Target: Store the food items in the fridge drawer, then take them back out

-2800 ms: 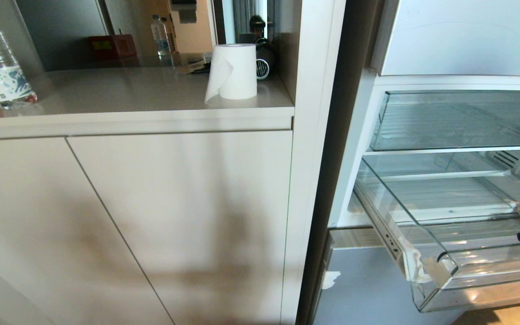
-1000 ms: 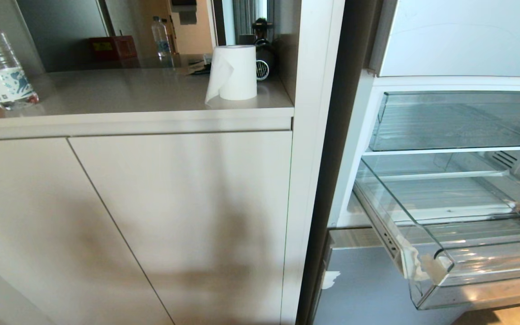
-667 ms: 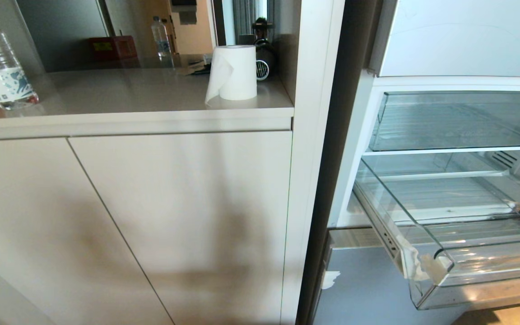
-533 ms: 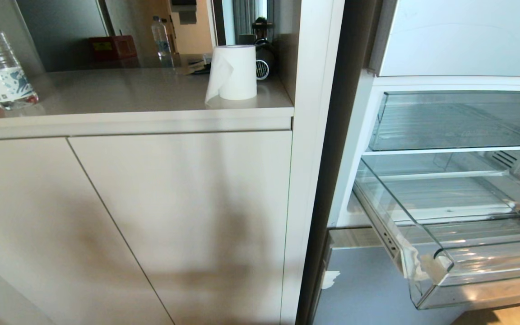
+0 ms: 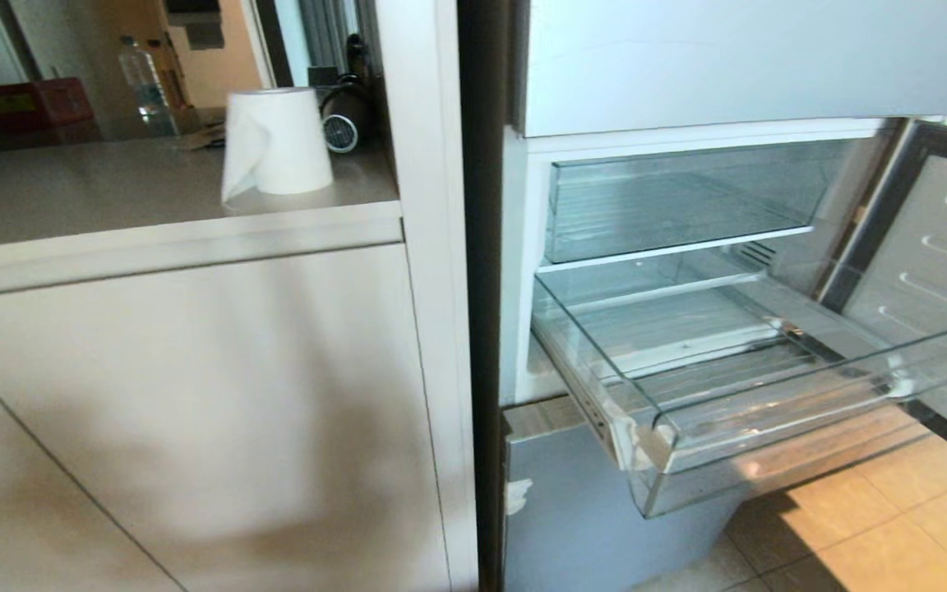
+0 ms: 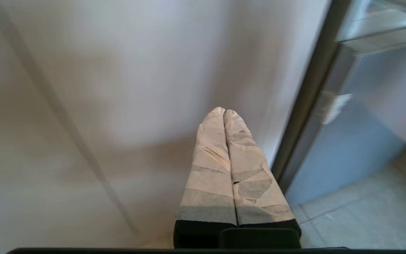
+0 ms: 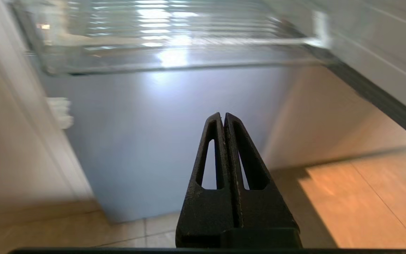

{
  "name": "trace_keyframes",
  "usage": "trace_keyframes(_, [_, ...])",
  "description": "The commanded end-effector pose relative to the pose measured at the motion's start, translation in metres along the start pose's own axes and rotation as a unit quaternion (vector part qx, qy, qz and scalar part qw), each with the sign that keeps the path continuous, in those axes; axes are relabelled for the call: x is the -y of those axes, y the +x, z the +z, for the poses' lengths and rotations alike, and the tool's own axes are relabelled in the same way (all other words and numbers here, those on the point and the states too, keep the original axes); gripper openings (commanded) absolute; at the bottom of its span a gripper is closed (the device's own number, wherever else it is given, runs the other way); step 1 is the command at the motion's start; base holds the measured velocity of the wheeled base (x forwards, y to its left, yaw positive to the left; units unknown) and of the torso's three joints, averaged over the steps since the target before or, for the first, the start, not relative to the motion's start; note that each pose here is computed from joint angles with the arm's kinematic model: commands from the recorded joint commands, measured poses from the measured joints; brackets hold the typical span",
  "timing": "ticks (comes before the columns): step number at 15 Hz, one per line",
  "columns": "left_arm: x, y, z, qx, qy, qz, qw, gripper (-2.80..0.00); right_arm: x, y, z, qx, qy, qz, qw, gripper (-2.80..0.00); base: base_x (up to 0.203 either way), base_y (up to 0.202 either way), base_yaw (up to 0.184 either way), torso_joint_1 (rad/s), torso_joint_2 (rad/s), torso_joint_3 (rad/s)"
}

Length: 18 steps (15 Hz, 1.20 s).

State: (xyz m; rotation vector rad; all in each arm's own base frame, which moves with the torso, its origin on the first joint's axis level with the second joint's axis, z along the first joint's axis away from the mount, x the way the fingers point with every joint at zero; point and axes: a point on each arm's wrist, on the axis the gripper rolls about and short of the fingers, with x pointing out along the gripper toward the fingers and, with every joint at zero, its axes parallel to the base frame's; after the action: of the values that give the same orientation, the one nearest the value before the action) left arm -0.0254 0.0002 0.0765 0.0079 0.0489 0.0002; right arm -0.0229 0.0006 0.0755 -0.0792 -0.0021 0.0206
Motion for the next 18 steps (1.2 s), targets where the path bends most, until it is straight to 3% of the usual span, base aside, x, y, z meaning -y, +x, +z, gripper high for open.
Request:
trace_keyframes(1, [0.000,0.000,0.000,-0.001,0.000,0.000,1.0000,-2.80,0.000,0.000,0.000,-0.001,0.001,0.001,1.000,-2.80,-0.004,0.009,-0.172,0.002,0.00,0.002])
trace_keyframes(13, [0.000,0.000,0.000,-0.001,0.000,0.001,1.0000,-2.80,0.000,0.000,0.000,-0.001,0.003,-0.002,1.000,-2.80,0.000,0.007,-0.159,0.003,0.00,0.001])
trace_keyframes(15, [0.000,0.000,0.000,-0.001,0.000,0.000,1.0000,-2.80,0.002,-0.001,0.013,0.006,0.022,-0.032,0.999,-2.80,0.000,0.000,0.000,0.000,0.00,0.000])
trace_keyframes(18, [0.000,0.000,0.000,-0.001,0.000,0.001,1.0000,-2.80,0.007,0.013,0.051,-0.033,0.095,-0.091,0.991,-2.80,0.000,0.000,0.000,0.000,0.00,0.000])
